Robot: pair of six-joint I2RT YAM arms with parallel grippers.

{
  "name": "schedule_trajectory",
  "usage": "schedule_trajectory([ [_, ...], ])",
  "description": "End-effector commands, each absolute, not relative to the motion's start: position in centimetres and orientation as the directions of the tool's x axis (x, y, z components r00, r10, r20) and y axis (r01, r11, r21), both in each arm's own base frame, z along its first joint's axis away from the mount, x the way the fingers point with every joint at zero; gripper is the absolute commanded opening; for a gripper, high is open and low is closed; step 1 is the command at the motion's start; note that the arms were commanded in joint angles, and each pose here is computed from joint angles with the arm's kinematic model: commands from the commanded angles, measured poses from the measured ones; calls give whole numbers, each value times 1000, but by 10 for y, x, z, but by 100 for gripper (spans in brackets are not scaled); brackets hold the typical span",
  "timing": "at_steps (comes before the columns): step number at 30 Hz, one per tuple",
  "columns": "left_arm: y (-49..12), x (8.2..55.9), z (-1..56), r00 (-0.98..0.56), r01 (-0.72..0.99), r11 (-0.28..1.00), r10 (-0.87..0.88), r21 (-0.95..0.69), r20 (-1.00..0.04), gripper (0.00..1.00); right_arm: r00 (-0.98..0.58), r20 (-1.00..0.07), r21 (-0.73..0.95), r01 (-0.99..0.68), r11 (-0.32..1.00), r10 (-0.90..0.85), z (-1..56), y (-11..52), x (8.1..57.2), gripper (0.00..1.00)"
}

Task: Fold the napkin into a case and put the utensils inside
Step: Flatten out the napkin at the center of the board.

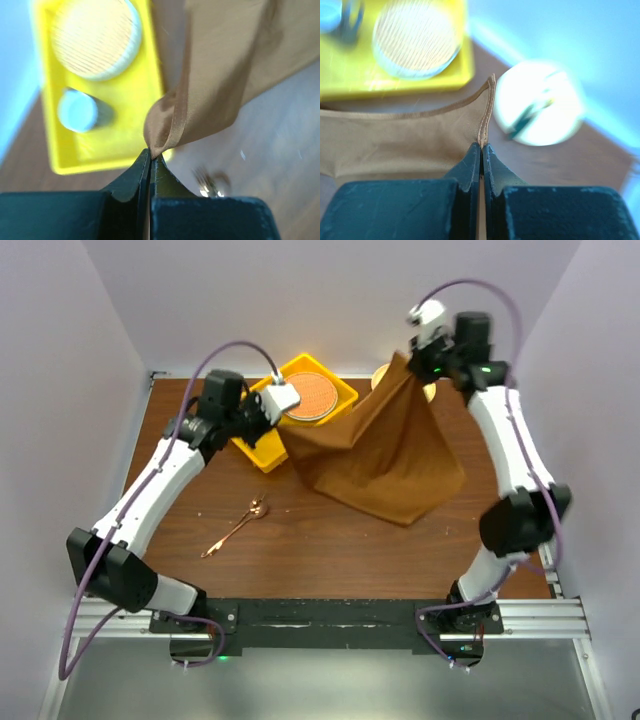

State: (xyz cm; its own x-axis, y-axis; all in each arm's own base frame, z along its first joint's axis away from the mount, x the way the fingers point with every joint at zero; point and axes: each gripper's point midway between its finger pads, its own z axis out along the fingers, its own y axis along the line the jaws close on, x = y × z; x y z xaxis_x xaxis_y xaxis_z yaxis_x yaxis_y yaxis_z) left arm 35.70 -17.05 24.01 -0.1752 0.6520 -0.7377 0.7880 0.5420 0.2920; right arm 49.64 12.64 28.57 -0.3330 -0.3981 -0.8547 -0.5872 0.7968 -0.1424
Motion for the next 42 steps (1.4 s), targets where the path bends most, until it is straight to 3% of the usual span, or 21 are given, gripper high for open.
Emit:
schedule_trajectory([
  [1,-176,407,347,-85,612,714,488,341,-869,0,-93,-952,-223,-437,871,-290,414,97,464,0],
  [5,-177,425,441,21,519,779,400,352,-916,0,158,-955,-286,-282,916,-250,505,76,421,0],
  [9,-181,410,484,119,522,767,366,372,-923,0,327,-922,-273,-162,948,-210,570,56,360,0],
  [13,-177,352,524,289,524,731,330,437,-899,0,402,-895,-275,-149,950,-196,591,51,306,0],
  [20,-151,268,536,409,509,712,295,484,-864,0,459,-878,-230,-155,961,-136,589,41,206,0],
  [24,-156,225,546,460,582,645,242,495,-855,0,484,-870,-231,-234,944,-93,594,50,159,0],
  [28,-169,228,544,427,647,601,225,469,-876,0,415,-907,-183,-236,954,-71,583,46,158,0],
  [32,-184,270,510,320,683,603,260,412,-911,0,268,-958,-133,-91,987,-105,552,20,203,0],
  [36,-205,339,459,212,680,634,311,369,-926,0,48,-981,-185,79,979,-190,475,-9,265,0],
  [42,-255,416,345,65,742,602,373,295,-925,0,-121,-947,-312,138,940,-296,371,-23,321,0],
])
